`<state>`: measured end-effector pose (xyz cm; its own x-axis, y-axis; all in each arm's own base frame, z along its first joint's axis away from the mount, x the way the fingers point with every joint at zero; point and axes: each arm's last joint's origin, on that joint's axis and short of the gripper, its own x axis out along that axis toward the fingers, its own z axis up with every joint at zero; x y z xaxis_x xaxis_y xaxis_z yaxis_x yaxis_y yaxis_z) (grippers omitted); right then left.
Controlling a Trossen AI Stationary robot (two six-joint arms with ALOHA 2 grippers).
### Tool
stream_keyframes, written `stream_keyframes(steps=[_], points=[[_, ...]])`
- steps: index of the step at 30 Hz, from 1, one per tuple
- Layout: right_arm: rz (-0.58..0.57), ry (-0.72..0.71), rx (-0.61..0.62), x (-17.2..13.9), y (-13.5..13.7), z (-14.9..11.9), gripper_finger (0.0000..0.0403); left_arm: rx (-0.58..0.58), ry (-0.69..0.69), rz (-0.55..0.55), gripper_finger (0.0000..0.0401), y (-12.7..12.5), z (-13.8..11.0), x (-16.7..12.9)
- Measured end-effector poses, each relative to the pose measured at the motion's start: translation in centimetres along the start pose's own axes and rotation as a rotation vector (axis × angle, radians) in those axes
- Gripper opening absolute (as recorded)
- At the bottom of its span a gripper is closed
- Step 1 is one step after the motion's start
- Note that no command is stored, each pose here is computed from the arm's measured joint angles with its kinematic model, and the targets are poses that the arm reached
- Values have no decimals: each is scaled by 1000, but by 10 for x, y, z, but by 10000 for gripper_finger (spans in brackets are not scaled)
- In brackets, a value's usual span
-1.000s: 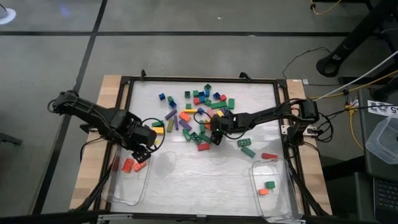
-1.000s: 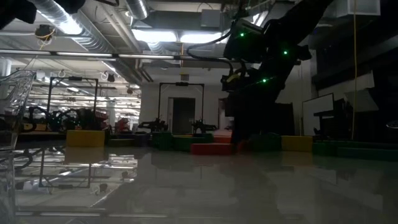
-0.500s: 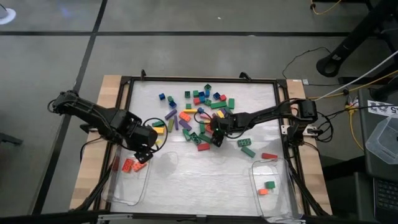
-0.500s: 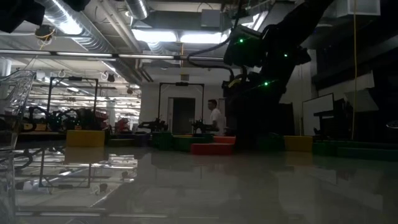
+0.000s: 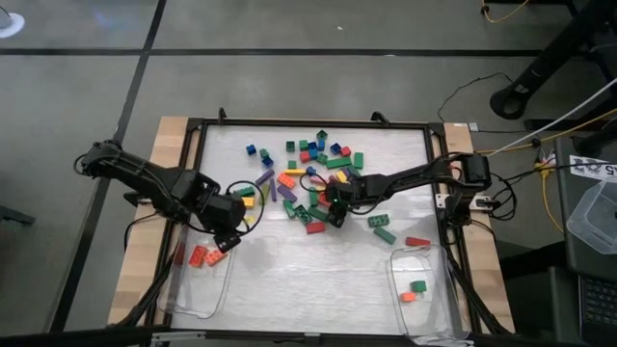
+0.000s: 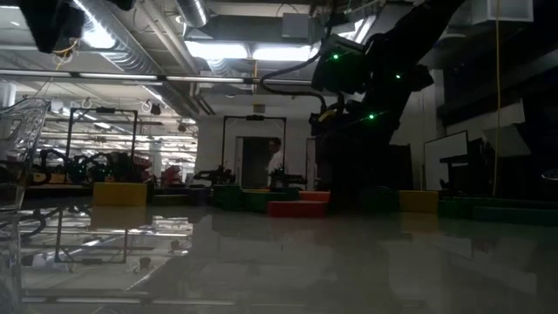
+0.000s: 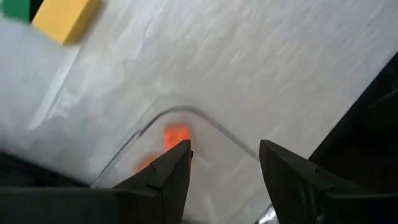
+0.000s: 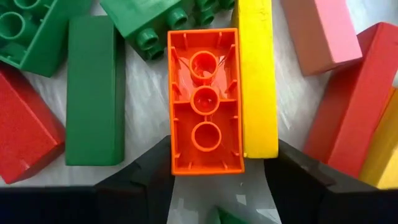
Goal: Sort blocks by size
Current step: Put the large orange game piece into the left transparent bin
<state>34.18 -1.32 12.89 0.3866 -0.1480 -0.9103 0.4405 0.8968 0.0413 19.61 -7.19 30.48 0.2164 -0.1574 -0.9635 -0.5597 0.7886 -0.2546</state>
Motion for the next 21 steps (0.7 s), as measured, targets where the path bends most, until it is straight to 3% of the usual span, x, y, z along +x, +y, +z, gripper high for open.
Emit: stream_keyframes(steps=[11,16,21], points=[[10,18,-121,-20,10,27,231,123,-235,-6,178,-9,12,-2],[12,-11,-156,-26,12,35,214,193,-374,38,178,-13,20,-1],[46,-14,-156,-27,13,36,229,309,-491,131,178,-23,32,9]])
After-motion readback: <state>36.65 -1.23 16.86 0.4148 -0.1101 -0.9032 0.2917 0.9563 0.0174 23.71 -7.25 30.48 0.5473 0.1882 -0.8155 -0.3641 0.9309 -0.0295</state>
